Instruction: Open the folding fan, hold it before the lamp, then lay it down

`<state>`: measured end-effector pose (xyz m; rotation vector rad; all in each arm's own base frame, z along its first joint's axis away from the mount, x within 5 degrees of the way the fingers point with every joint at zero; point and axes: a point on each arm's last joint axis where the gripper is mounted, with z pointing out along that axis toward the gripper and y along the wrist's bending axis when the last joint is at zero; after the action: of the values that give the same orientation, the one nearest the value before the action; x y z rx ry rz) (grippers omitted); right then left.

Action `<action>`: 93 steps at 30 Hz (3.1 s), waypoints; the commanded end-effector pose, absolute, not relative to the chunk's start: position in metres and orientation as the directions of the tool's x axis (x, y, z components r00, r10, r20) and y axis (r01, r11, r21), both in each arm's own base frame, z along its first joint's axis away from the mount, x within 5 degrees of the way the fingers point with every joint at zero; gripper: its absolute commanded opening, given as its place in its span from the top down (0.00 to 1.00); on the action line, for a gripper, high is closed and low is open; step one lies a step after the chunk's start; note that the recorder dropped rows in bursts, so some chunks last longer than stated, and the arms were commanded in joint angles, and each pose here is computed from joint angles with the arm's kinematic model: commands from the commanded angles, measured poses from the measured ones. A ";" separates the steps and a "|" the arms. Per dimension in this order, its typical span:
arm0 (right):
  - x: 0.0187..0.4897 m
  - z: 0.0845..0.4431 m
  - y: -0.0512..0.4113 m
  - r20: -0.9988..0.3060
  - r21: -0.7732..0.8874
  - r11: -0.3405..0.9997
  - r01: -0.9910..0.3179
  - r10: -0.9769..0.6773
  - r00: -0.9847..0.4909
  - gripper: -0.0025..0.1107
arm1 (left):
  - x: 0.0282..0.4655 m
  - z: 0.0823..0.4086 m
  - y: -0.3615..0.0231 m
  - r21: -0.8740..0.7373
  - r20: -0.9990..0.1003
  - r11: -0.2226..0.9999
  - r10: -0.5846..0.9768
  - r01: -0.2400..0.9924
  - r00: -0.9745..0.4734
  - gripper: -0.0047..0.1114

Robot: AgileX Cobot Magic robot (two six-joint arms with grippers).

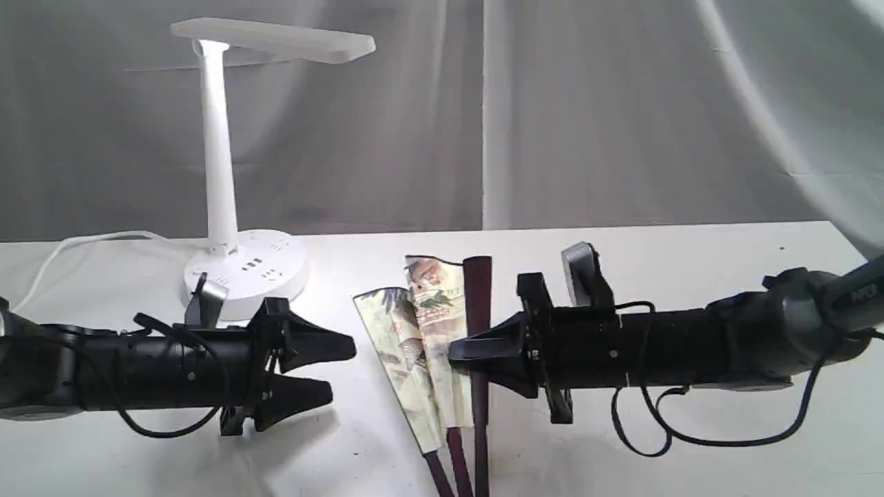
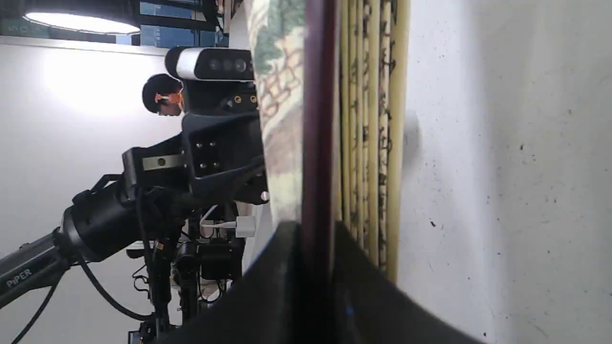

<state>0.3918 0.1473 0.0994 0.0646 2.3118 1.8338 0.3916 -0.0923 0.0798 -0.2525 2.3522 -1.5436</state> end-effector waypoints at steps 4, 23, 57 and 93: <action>0.392 0.103 0.145 -0.124 0.975 0.205 -0.089 0.164 -0.979 0.98 | 0.402 0.084 -0.095 -0.934 -0.151 0.358 -0.325 0.026 -0.934 0.40; 0.391 0.101 0.145 -0.129 0.971 0.218 -0.097 0.141 -0.982 0.98 | 0.422 0.099 -0.135 -0.914 -0.199 0.399 -0.304 0.065 -0.932 0.43; 0.390 0.101 0.145 -0.130 0.970 0.220 -0.098 0.137 -0.982 0.98 | 0.424 0.092 -0.150 -0.895 -0.199 0.443 -0.307 0.045 -0.931 0.77; 0.393 0.103 0.145 -0.127 0.975 0.203 -0.091 0.169 -0.977 0.98 | 0.414 0.072 -0.155 -0.936 -0.112 0.350 -0.243 0.021 -0.964 0.96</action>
<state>0.3880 0.1471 0.0933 0.0496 2.3461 1.8292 0.4195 -0.1514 0.0751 -0.2815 2.3541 -1.6524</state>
